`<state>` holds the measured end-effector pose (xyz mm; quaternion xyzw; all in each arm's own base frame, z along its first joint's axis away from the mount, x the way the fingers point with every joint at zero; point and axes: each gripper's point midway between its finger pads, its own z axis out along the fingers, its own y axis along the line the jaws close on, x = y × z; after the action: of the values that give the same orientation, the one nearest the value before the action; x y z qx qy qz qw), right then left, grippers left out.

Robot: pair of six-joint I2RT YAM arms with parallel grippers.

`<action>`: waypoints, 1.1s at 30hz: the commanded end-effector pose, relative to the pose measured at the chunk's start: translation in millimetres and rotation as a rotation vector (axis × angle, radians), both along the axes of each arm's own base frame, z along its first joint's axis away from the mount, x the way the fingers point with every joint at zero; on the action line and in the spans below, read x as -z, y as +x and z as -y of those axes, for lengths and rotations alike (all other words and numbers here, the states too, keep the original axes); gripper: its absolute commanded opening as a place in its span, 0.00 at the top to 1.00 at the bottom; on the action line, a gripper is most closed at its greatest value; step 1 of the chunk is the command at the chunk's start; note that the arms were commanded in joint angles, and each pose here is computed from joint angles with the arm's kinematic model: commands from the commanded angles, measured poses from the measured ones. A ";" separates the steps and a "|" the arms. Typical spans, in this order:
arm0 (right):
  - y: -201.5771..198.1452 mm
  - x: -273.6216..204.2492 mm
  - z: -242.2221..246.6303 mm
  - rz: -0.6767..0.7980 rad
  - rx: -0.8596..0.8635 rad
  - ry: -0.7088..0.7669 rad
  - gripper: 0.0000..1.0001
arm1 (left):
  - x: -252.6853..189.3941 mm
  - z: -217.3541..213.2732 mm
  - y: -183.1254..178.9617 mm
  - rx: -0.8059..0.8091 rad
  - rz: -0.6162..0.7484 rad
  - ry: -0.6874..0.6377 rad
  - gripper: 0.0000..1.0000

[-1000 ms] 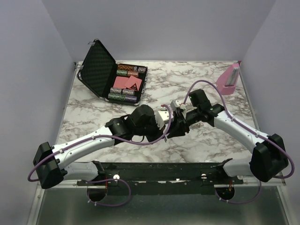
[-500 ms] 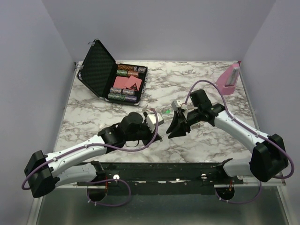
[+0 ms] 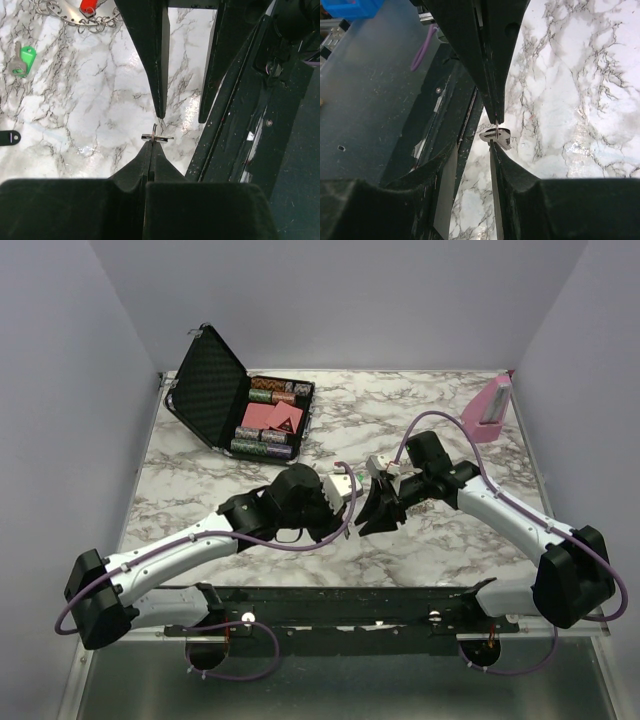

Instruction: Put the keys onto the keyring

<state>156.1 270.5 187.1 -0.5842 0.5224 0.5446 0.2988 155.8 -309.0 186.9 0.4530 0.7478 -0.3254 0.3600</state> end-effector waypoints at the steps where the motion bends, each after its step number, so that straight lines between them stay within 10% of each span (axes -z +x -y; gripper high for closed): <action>1: 3.5 -2.5 0.1 0.015 0.010 0.002 0.59 | -1.2 1.3 -5.2 0.039 -0.018 0.015 1.00; 33: 3.7 7.5 -4.3 -0.019 0.020 -0.012 0.75 | -14.1 17.9 -6.4 0.075 -0.041 -0.037 1.00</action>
<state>160.7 273.5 187.7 -0.5761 0.5278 0.5459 0.3026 148.1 -318.2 182.6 0.4678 0.7457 -0.3434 0.3273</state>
